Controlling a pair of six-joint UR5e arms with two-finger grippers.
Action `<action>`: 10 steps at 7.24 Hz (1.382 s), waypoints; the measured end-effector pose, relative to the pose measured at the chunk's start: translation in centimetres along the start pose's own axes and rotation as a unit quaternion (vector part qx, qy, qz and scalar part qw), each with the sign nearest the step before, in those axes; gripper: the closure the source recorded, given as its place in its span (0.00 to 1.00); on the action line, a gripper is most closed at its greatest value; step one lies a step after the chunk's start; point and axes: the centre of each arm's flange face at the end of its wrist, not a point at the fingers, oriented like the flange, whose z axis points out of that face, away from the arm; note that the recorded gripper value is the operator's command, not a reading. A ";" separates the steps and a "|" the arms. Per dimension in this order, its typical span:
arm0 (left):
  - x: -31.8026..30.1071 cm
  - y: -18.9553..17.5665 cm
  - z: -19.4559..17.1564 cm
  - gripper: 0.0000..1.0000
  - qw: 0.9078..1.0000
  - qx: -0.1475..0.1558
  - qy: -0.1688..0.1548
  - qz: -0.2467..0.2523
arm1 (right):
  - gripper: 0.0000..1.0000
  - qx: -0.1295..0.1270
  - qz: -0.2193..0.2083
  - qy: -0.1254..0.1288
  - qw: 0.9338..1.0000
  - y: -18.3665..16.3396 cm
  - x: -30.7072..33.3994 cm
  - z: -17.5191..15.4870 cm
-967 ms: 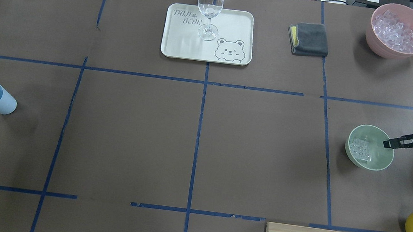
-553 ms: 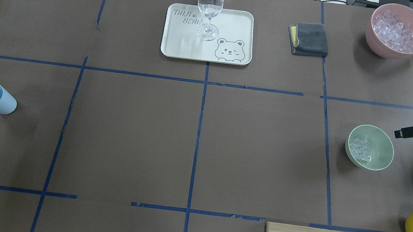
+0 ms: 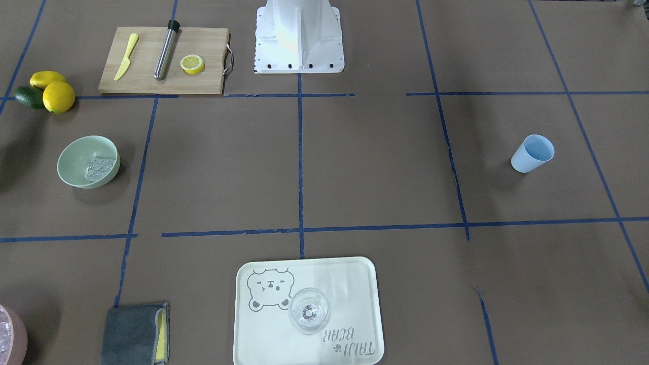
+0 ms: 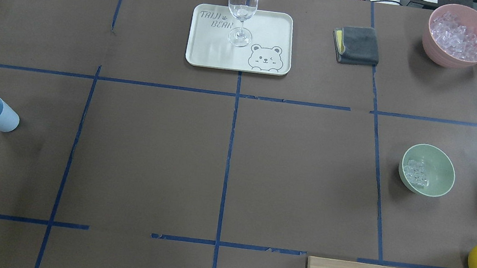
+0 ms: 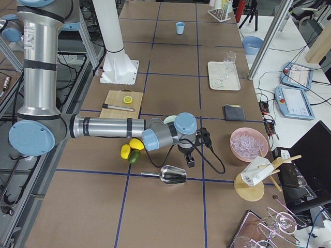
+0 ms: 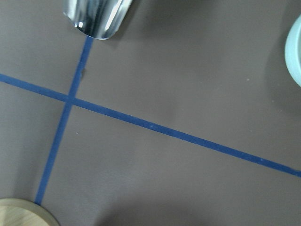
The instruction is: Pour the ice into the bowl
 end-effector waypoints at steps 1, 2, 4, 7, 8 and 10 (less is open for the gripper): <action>0.0 0.0 0.0 0.00 1.000 0.000 0.001 0.000 | 0.00 -0.015 0.005 0.012 1.000 0.2 2.2 -1.7; 0.0 0.1 0.1 0.00 1.000 0.000 0.001 0.000 | 0.00 -0.035 0.020 0.025 0.999 2.4 3.9 -1.5; 0.0 0.1 0.1 0.00 1.000 0.000 0.001 0.000 | 0.00 -0.064 0.068 0.041 0.995 7.2 6.7 -0.8; 0.0 0.2 0.1 0.00 1.000 0.000 0.001 -0.001 | 0.00 -0.070 0.099 0.047 0.991 8.9 8.4 -1.3; 0.1 0.3 0.1 0.00 1.000 -0.001 0.002 0.000 | 0.00 -0.071 0.098 0.052 0.991 8.9 8.5 -1.4; 0.2 0.3 0.0 0.00 1.000 0.000 0.002 0.003 | 0.00 -0.068 0.096 0.054 0.992 8.8 8.5 -1.6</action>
